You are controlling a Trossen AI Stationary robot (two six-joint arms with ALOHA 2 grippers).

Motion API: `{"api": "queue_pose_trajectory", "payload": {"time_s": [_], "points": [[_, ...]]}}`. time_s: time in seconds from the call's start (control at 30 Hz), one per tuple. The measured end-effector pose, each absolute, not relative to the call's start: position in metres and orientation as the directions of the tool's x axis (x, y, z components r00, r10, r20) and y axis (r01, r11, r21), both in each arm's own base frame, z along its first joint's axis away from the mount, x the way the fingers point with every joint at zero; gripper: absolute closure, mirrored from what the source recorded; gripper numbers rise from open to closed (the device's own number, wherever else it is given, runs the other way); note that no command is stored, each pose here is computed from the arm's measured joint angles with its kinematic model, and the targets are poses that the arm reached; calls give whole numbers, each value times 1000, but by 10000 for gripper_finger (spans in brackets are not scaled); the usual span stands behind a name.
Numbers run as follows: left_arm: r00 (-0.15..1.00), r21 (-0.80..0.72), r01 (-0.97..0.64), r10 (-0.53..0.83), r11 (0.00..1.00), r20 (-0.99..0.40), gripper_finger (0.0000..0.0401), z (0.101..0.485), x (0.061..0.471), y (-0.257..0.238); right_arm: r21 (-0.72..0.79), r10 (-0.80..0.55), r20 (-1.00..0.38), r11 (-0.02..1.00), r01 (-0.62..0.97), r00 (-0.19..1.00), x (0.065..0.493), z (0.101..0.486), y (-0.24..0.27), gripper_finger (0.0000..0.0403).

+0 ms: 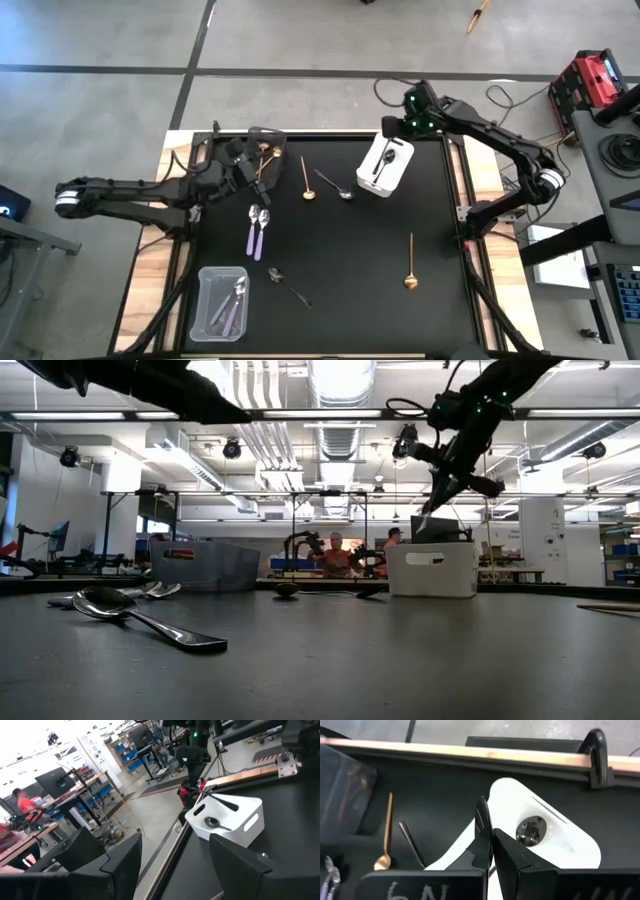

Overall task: Sort silverware by color (type)
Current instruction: Put the black spoon into the white bin

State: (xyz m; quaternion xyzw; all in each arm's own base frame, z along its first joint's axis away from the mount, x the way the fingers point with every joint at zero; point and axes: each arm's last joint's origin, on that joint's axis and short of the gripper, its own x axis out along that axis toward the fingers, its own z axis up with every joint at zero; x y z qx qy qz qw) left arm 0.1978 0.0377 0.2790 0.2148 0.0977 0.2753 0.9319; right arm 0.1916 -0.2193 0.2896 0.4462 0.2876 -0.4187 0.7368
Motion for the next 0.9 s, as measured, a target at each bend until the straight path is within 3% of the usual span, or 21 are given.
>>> {"api": "queue_pose_trajectory", "payload": {"time_s": [0.37, 0.9], "points": [[811, 452, -487, 579, 747, -82, 188, 272, 196, 43, 271, -398, -861, 166, 948, 316, 194, 250, -203, 394], [812, 481, -477, 579, 736, -81, 188, 272, 196, 43, 378, -453, -790, 169, 910, 413, 217, 242, -203, 394]]}}
